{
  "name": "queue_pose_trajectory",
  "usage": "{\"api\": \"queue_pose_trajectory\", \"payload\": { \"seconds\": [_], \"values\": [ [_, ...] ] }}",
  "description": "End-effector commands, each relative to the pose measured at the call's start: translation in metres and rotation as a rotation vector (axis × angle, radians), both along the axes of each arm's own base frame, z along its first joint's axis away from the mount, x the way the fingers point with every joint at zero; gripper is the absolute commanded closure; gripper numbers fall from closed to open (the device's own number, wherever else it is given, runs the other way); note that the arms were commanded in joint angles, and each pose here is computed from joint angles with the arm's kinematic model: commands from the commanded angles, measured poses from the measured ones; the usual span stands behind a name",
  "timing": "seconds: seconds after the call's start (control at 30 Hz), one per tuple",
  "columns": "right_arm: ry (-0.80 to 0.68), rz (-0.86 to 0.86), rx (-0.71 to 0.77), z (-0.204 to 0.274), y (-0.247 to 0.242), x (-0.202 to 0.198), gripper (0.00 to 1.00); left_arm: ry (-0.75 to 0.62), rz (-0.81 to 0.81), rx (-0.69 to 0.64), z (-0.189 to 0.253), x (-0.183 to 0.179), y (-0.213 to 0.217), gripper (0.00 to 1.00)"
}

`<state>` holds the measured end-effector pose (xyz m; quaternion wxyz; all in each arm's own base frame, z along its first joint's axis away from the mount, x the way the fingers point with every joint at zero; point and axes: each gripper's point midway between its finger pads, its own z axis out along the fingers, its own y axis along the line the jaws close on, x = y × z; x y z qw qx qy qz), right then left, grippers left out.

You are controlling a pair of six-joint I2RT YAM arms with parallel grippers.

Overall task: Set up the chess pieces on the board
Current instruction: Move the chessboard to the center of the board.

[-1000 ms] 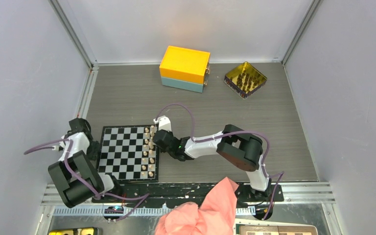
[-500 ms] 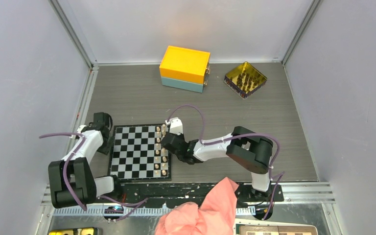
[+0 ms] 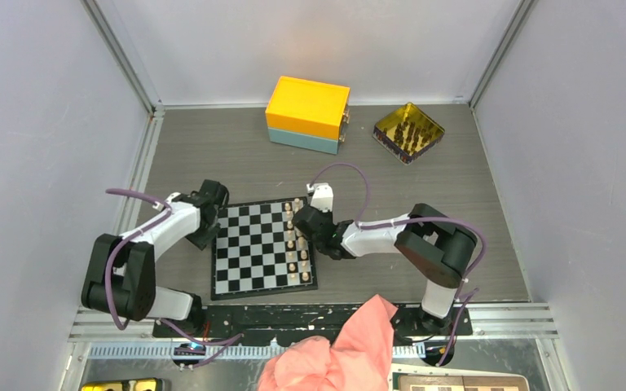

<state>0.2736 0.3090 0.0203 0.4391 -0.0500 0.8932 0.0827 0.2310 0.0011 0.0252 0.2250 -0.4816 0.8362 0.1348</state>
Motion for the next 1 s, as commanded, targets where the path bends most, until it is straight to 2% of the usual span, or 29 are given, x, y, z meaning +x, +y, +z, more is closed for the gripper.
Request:
{"api": "queue_pose_trajectory", "payload": {
  "seconds": [0.0, 0.43, 0.67, 0.97],
  "values": [
    [0.06, -0.01, 0.071, 0.001, -0.004, 0.003, 1.0, -0.002, -0.037, -0.09, -0.004, 0.006, -0.036, 0.66],
    [0.118, -0.089, 0.174, 0.006, -0.033, 0.047, 1.0, -0.034, -0.154, -0.102, 0.003, 0.026, -0.081, 0.66],
    [0.152, -0.11, 0.228, 0.004, -0.036, 0.058, 1.0, -0.043, -0.176, -0.119, 0.0, 0.03, -0.094, 0.66],
    [0.17, -0.143, 0.285, 0.009, -0.047, 0.083, 1.0, -0.067, -0.208, -0.139, 0.003, 0.051, -0.115, 0.66]
  ]
}}
